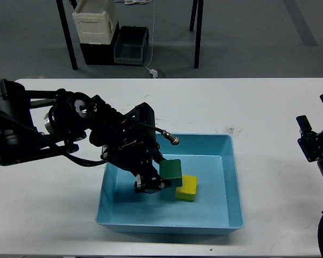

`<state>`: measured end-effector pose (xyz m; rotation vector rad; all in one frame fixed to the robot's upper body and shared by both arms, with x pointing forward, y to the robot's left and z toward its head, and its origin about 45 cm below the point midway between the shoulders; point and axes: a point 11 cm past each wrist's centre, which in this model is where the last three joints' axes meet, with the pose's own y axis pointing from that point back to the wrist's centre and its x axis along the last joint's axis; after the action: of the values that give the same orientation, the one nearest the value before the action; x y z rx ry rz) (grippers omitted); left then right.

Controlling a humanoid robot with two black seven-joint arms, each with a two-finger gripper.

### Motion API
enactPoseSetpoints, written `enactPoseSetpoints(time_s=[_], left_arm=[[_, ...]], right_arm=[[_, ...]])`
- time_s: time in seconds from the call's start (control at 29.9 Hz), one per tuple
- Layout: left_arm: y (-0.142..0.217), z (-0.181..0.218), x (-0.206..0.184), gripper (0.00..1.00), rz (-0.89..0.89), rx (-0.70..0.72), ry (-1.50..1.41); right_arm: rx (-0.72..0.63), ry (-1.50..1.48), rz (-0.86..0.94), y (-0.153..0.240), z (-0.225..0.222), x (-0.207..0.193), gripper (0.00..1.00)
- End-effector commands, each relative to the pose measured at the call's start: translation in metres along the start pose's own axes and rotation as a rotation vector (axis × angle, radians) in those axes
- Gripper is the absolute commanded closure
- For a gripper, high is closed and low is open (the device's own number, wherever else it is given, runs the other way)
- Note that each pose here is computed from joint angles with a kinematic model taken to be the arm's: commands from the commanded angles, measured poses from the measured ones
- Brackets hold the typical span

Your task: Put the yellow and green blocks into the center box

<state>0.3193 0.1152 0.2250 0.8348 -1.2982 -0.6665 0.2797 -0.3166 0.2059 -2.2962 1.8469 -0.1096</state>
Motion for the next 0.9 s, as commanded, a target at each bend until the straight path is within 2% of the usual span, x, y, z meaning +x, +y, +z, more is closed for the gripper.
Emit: enactPoseSetpoints(time_s=[0.0,0.07,0.1,0.2,0.33,0.47,0.67,0.87], left_arm=[[-0.002,-0.006,-0.007,0.17,-0.004,0.01,0.033],[-0.002,-0.009,-0.008,0.06,0.006,0.012,0.054],[-0.002,-0.008,-0.008,0.04,0.013,0.007,0.066],[0.007,-0.008,0.005,0.03,0.1,-0.026,0.158],[0.036,-0.011,0.039,0.03,0.413,-0.176,0.476],[0.078,-0.029,0.037,0.03,0.76,-0.317,0.818],[0.126,-0.053,-0.038,0.0,1.321,-0.536,1.346],[0.143,-0.053,-0.112,0.0,1.661,-0.547,1.599]], right_arm=[[0.014,-0.047,0.017,0.0,-0.002,0.002,0.0],[0.016,-0.054,0.019,0.0,-0.002,0.002,0.0],[0.016,-0.054,0.019,0.0,-0.002,0.002,0.0],[0.018,-0.057,0.02,-0.001,-0.002,0.002,0.0],[0.036,-0.152,0.051,-0.003,-0.005,0.005,0.0],[0.059,-0.375,0.099,-0.006,-0.008,0.011,0.0],[-0.001,-0.692,0.143,-0.006,0.002,0.014,0.0],[0.001,-1.027,0.186,-0.001,0.009,0.016,0.0]])
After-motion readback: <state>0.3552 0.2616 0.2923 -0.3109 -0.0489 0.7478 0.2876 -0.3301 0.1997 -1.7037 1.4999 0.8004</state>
